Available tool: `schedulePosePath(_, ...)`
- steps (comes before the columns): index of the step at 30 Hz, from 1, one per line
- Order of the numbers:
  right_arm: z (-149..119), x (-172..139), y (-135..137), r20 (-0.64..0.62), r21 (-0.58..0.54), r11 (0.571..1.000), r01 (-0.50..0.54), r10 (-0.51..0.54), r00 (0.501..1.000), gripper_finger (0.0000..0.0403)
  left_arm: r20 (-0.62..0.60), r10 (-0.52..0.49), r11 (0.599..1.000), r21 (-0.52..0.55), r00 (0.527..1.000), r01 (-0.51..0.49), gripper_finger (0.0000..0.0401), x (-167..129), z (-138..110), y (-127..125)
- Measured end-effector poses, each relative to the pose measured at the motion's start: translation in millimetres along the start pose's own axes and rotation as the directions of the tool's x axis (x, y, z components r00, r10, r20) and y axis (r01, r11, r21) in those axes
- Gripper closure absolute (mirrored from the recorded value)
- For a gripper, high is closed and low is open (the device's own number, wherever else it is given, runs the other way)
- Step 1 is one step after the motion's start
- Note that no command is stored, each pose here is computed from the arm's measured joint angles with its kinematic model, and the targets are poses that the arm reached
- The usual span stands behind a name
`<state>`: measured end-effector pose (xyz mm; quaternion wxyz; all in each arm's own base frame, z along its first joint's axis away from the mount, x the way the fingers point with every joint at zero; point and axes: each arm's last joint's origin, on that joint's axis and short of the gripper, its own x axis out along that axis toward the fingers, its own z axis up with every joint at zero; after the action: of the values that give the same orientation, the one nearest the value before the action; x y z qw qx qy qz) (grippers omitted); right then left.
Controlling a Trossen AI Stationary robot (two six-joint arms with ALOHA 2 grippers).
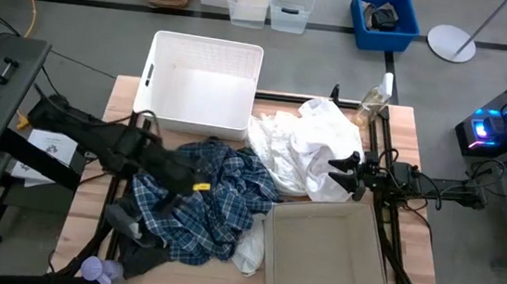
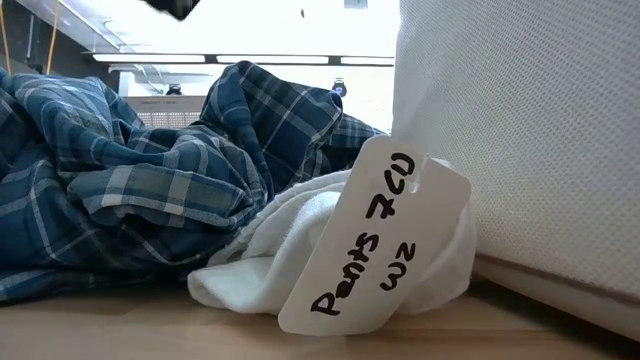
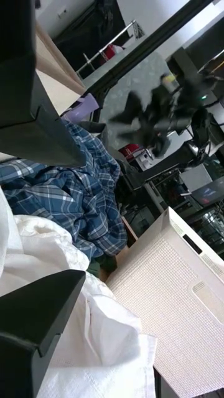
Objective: Sort clothes
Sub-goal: Put the blue checkered shirt into the top white laundry organizer
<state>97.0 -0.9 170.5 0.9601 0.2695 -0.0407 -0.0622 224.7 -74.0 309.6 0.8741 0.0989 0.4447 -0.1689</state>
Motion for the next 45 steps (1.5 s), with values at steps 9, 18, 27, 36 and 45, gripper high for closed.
schedulePosePath(9,0,0,0,0.001,0.0,1.0,0.001,-0.001,1.0,0.0124,-0.335,0.064,0.995,-0.053,0.94,-0.086,0.0109,56,-12,19)
schedulePosePath(18,0,0,0,0.0,0.0,1.0,0.0,0.0,1.0,0.0124,-0.528,0.138,0.982,-0.036,0.838,-0.184,0.0096,125,-23,33)
schedulePosePath(27,0,0,0,-0.002,0.0,1.0,-0.002,0.002,1.0,0.0124,-0.584,0.044,0.986,-0.107,0.81,-0.13,0.0374,134,-18,28)
schedulePosePath(36,0,0,0,-0.002,0.0,1.0,-0.002,0.002,1.0,0.0124,0.064,0.429,0.891,-0.198,0.901,-0.41,0.0397,-77,60,38)
schedulePosePath(45,0,0,0,-0.002,0.0,1.0,-0.001,0.001,1.0,0.0124,0.445,0.871,0.416,-0.446,0.208,-0.792,0.04,-238,60,67)
